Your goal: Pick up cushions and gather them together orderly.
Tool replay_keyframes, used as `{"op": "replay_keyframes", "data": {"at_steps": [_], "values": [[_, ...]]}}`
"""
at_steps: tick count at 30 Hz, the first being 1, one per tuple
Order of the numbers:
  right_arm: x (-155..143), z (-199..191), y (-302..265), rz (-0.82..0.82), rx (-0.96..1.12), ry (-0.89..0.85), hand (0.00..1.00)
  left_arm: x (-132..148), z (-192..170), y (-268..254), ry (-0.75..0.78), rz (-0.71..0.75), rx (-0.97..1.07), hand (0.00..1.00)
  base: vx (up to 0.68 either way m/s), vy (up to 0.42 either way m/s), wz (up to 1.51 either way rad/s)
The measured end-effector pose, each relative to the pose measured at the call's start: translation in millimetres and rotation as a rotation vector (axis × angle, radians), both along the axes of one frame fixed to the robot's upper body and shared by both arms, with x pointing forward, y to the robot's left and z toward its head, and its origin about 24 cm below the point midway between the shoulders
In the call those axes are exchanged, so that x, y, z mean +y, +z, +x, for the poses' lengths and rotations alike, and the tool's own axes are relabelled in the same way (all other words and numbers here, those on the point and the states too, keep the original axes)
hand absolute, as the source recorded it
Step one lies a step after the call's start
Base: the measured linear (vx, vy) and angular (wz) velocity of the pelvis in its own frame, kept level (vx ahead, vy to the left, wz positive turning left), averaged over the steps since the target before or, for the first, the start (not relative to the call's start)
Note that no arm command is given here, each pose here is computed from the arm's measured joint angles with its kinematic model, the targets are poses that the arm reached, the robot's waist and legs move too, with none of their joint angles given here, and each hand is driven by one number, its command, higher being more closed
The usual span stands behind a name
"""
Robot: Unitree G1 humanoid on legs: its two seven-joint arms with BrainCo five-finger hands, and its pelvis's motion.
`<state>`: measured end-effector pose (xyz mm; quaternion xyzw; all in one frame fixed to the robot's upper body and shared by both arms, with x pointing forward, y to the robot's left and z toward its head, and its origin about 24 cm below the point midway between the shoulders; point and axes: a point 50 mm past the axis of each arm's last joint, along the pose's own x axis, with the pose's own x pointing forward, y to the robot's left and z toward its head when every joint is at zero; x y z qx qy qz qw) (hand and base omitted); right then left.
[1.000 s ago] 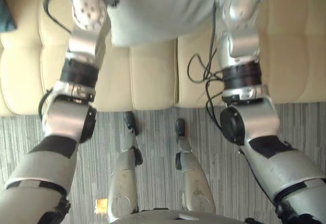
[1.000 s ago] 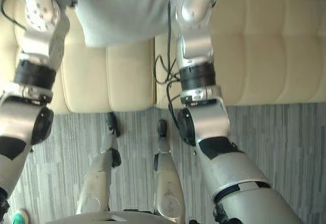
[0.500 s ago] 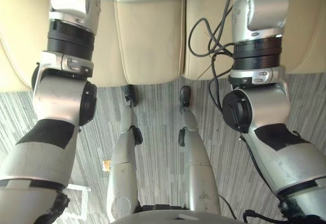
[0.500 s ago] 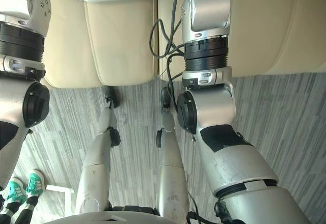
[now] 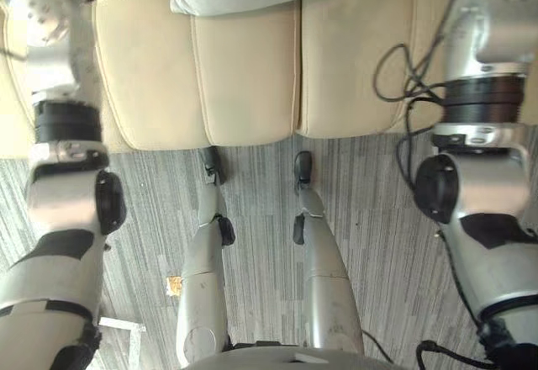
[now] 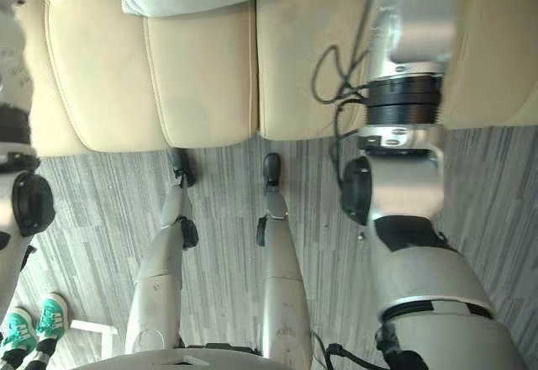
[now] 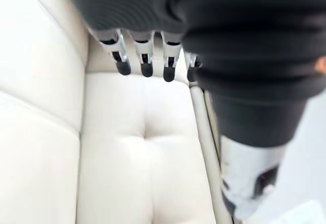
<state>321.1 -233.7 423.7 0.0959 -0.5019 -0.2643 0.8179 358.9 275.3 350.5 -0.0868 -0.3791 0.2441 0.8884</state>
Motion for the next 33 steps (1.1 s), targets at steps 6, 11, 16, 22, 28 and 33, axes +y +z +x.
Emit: {"op": "replay_keyframes", "data": {"at_steps": [6,11,16,22,28,33], "values": [[-40.0,8.8,-46.3,0.005,0.125,0.022,0.0,46.5,-9.9,-50.9,0.039,-0.061,0.104,0.0,-0.01,-0.165,0.13],[-76.2,0.9,-113.3,0.076,0.233,-0.006,0.0,49.2,-21.2,-106.8,0.02,-0.047,0.188,0.0,0.03,-0.169,0.19],[-71.1,-41.0,-251.1,-0.01,0.548,0.033,0.0,16.3,-77.6,-241.8,-0.082,-0.066,0.447,0.0,0.06,-0.172,0.33],[-34.0,-114.0,-406.0,0.083,1.076,0.097,0.0,-43.0,-156.9,-371.6,-0.242,-0.221,0.869,0.0,0.08,-0.057,0.25],[0.8,-156.4,-501.3,0.224,1.501,0.221,0.0,-58.6,-220.1,-455.8,-0.233,-0.349,1.299,0.0,0.07,0.004,0.07],[15.0,-177.5,-535.8,0.281,1.687,0.271,0.0,-69.4,-253.9,-487.3,-0.224,-0.377,1.527,0.0,0.03,0.004,-0.25]]}}
